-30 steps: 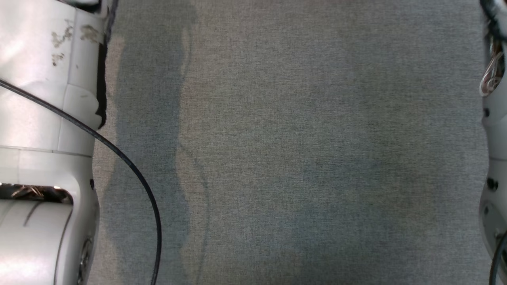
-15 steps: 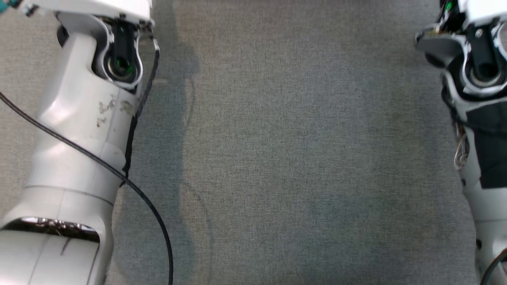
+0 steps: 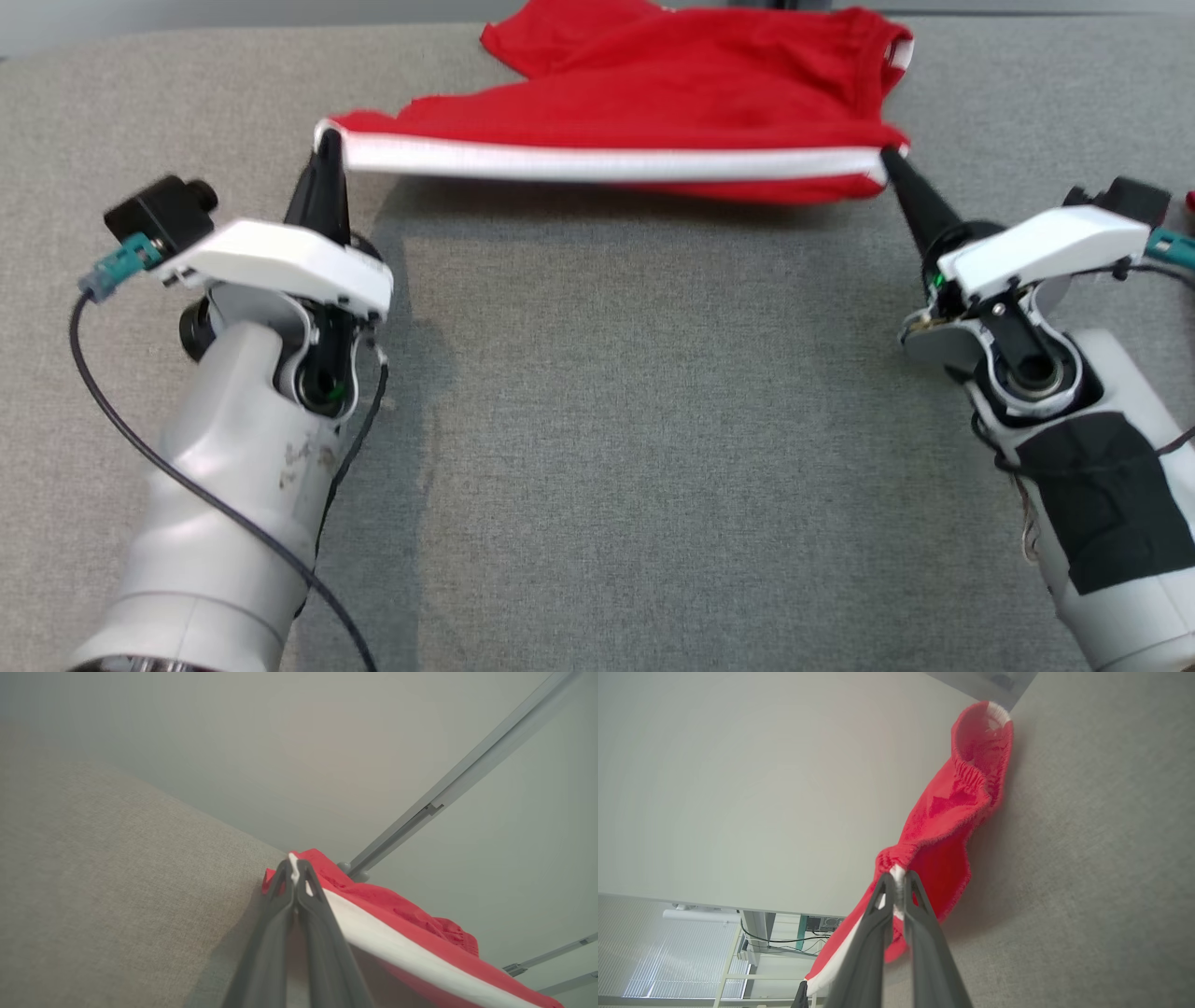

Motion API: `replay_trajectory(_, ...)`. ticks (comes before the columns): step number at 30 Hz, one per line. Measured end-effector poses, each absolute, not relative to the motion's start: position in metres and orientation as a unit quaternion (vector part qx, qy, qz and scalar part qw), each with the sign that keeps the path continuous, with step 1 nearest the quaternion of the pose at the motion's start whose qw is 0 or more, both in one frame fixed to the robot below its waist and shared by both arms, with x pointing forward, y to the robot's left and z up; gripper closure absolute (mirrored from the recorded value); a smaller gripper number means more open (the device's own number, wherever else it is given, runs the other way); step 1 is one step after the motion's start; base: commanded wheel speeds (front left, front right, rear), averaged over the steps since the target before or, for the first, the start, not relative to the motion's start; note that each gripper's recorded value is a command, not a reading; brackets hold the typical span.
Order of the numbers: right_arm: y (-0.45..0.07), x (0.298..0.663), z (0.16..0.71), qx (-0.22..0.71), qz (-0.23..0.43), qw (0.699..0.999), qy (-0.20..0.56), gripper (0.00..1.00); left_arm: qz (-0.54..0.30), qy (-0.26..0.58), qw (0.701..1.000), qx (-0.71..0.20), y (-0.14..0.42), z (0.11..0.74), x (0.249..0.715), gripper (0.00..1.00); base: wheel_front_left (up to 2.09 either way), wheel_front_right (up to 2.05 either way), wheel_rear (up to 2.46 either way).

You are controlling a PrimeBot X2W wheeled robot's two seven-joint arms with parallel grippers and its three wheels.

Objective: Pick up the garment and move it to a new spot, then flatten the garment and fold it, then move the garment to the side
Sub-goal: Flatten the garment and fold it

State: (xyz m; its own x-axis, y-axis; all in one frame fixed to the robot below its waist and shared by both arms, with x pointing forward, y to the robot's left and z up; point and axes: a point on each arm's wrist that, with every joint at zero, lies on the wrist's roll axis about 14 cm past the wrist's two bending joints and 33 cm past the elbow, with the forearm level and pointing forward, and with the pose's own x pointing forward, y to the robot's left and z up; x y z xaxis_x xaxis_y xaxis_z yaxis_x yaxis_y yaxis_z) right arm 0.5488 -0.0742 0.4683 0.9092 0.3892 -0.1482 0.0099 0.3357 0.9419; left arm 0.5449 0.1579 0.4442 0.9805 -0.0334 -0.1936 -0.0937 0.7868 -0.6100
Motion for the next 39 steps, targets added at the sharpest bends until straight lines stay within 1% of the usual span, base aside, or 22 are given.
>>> replay_trajectory(4,-0.071,0.529,0.461,0.539,0.124,0.808,0.205,1.00,-0.011,0.115,0.956,-0.269,0.155,0.438,0.523,1.00,0.00,0.00,0.00)
replay_trajectory(10,-0.068,0.504,0.451,0.506,0.133,0.817,0.243,1.00,-0.068,0.144,0.970,-0.181,0.143,0.425,0.489,1.00,0.00,0.00,0.00)
replay_trajectory(19,-0.060,0.470,0.441,0.452,0.165,0.821,0.307,1.00,-0.105,0.174,0.972,-0.118,0.142,0.416,0.454,1.00,0.00,0.00,0.00)
replay_trajectory(23,-0.054,0.460,0.450,0.432,0.193,0.821,0.319,1.00,-0.127,0.188,0.970,-0.084,0.141,0.412,0.440,1.00,0.00,0.00,0.00)
replay_trajectory(26,-0.057,0.449,0.448,0.422,0.200,0.820,0.332,1.00,-0.139,0.190,0.971,-0.053,0.146,0.412,0.432,1.00,0.00,0.00,0.00)
replay_trajectory(32,-0.065,0.428,0.444,0.405,0.204,0.820,0.348,1.00,-0.147,0.194,0.969,-0.042,0.148,0.409,0.413,1.00,0.00,0.00,0.00)
replay_trajectory(33,-0.066,0.419,0.442,0.407,0.203,0.818,0.352,1.00,-0.149,0.202,0.967,-0.044,0.147,0.407,0.404,1.00,0.00,0.00,0.00)
replay_trajectory(39,-0.066,0.394,0.435,0.409,0.203,0.812,0.364,1.00,-0.138,0.223,0.963,-0.062,0.155,0.401,0.385,1.00,0.00,0.00,0.00)
